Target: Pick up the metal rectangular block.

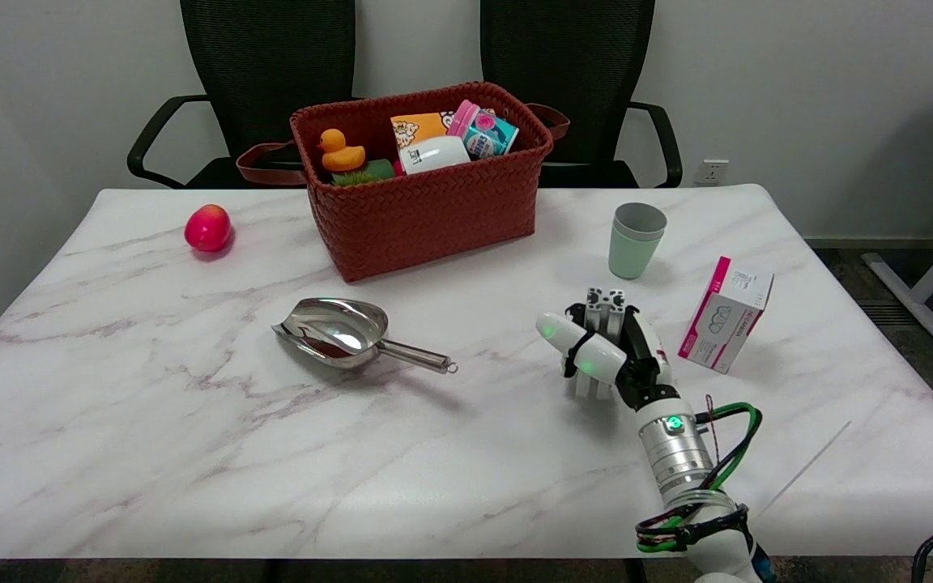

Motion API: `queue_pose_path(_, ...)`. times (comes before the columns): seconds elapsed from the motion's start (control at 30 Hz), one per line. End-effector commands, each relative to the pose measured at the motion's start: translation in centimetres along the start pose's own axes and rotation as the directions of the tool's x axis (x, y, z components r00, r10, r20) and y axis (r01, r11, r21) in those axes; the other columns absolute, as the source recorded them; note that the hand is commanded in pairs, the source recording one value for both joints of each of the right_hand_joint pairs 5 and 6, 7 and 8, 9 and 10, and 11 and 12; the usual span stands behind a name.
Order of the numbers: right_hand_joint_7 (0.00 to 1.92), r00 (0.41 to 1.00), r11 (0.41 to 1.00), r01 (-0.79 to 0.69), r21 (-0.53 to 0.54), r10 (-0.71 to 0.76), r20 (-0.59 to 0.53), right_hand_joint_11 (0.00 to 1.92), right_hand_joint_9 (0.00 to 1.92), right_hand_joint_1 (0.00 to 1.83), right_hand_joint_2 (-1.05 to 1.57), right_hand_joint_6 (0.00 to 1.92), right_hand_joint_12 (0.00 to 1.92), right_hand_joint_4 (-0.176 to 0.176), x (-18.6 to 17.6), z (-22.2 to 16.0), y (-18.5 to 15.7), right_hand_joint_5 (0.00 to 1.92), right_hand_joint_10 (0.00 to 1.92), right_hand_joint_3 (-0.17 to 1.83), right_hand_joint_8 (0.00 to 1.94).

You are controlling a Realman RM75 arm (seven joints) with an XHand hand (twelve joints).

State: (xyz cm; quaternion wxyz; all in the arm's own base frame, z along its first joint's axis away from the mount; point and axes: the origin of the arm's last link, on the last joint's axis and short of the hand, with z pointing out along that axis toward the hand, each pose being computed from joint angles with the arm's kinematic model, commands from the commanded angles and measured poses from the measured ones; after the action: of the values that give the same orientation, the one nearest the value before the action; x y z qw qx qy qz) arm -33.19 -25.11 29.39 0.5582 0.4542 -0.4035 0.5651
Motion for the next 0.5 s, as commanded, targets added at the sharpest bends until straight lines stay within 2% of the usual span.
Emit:
queue_pose_path(0.03,1.69,0.999,0.982,-0.007,0.187,0.001,0.032,1.82,1.65,0.92,0.99,1.71,1.82,0.0,-0.6,2.8,-5.6,1.71,1.65,-0.17,1.69)
queue_pose_path(0.17,1.87,0.998,0.981,0.0,0.193,-0.012,0.061,1.92,1.85,0.91,1.07,1.7,1.92,0.0,-0.6,4.0,-6.5,1.7,1.85,-0.17,1.87)
queue_pose_path(0.5,1.91,0.996,0.96,0.005,0.28,-0.029,0.08,1.92,1.88,0.89,1.12,1.69,1.92,0.0,-1.4,8.1,-9.7,1.69,1.88,-0.17,1.91)
